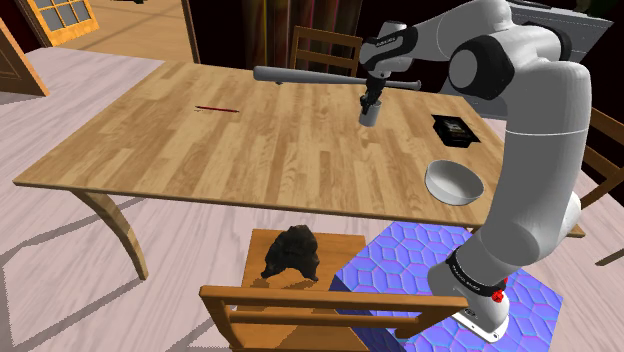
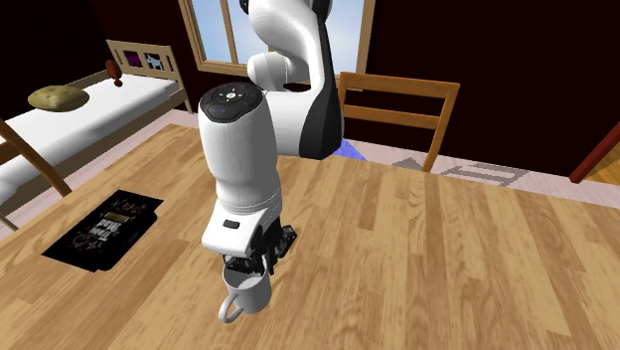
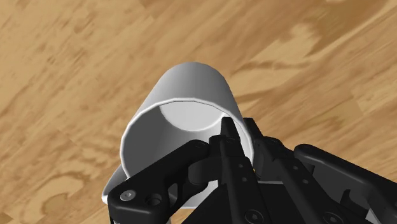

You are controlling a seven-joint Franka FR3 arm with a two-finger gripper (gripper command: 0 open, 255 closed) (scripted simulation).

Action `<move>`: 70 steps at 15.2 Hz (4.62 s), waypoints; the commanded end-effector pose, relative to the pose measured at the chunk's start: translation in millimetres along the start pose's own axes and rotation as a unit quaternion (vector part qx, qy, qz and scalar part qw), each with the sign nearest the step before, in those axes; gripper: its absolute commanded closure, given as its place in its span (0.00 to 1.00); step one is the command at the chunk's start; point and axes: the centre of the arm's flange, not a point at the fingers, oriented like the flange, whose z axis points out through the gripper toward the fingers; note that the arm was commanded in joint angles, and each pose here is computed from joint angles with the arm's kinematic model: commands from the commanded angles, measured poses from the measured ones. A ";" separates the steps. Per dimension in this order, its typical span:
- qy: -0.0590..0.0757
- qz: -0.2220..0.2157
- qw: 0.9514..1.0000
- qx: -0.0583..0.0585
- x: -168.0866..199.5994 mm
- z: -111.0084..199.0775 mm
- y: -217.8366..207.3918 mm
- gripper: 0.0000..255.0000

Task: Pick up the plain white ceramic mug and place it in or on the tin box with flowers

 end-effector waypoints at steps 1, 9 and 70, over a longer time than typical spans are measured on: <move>0.000 0.000 1.000 0.000 0.0 0.0 0.0 1.00; 0.000 0.000 1.000 0.000 1.0 -21.1 0.5 1.00; 0.000 0.000 1.000 0.000 -293.3 -95.3 262.8 1.00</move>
